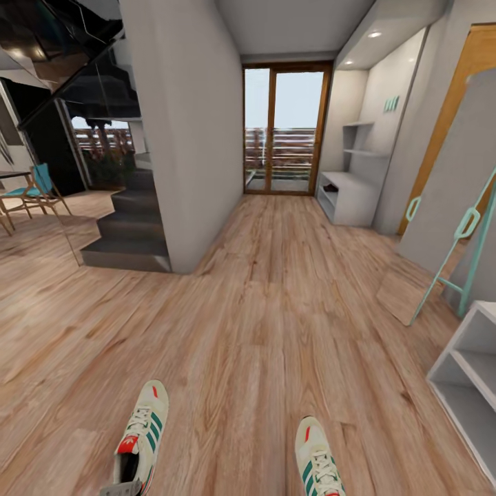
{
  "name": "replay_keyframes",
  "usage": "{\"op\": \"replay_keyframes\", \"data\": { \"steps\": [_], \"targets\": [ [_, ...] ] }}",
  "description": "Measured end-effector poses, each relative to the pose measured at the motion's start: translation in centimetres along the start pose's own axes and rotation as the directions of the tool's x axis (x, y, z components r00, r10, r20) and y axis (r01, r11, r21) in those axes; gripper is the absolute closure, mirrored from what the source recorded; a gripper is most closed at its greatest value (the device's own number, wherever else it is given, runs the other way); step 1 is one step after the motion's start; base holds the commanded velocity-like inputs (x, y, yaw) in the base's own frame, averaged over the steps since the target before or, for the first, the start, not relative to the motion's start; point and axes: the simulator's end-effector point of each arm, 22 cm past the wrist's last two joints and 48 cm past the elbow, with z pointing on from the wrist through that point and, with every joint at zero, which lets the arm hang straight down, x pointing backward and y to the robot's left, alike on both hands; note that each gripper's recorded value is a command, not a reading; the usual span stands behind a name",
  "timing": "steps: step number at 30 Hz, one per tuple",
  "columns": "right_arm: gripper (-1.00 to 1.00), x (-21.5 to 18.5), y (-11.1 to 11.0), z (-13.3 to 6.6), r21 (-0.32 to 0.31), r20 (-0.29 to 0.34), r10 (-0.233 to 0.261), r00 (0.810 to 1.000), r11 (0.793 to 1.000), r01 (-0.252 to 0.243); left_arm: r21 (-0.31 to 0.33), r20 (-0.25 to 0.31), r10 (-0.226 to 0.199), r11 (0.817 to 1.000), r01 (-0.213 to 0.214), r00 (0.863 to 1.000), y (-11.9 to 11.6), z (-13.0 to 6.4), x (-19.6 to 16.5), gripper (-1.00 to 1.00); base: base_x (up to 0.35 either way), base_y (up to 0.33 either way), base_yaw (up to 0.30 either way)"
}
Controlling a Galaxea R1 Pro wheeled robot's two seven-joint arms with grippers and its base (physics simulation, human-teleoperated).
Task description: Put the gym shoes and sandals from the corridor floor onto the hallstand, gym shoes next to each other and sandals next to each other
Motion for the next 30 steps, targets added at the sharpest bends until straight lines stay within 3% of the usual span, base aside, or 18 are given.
{"op": "replay_keyframes", "data": {
  "steps": [30],
  "targets": [
    [1.0,0.0,0.0,0.0,0.0,0.0,0.0,1.0,1.0,0.0,0.0,0.001,0.0,1.0,0.0,1.0,-0.03,0.0,-0.01,1.0,0.338,-0.024,0.0]
  ]
}}
